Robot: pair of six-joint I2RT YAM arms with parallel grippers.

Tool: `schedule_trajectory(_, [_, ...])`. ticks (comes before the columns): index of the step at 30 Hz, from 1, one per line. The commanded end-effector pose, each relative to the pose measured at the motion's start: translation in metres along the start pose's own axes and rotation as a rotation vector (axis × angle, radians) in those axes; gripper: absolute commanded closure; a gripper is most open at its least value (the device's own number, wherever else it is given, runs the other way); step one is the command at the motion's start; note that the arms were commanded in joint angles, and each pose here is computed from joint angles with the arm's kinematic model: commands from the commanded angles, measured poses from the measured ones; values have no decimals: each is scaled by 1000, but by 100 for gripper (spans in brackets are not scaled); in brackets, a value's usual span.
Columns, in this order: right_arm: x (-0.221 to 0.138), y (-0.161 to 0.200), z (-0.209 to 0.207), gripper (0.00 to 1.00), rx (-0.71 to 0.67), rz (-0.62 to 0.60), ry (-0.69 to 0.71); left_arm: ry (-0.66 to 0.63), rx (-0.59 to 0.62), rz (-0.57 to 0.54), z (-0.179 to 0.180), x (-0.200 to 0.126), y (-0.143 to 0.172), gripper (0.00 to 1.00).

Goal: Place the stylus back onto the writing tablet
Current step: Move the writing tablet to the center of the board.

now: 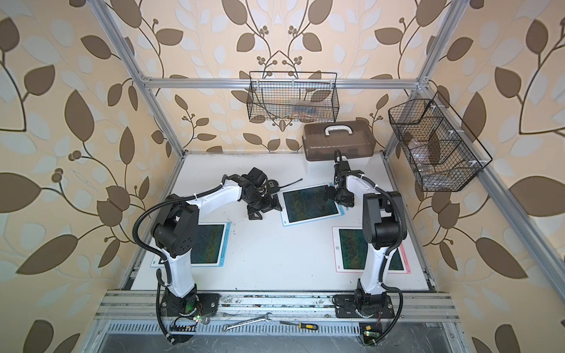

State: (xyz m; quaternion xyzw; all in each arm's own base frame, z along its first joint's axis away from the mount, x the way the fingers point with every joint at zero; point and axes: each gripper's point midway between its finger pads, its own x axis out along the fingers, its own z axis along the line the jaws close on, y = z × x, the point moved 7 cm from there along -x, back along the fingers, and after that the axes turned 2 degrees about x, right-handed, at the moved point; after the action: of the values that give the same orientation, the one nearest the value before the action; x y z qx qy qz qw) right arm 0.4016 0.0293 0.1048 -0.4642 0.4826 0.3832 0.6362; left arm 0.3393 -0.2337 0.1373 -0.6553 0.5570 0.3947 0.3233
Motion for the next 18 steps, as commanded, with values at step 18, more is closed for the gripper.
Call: schedule_trajectory(18, [18,8,3,9,4,58,-63,15,-41,-21,-2,28,-29,1])
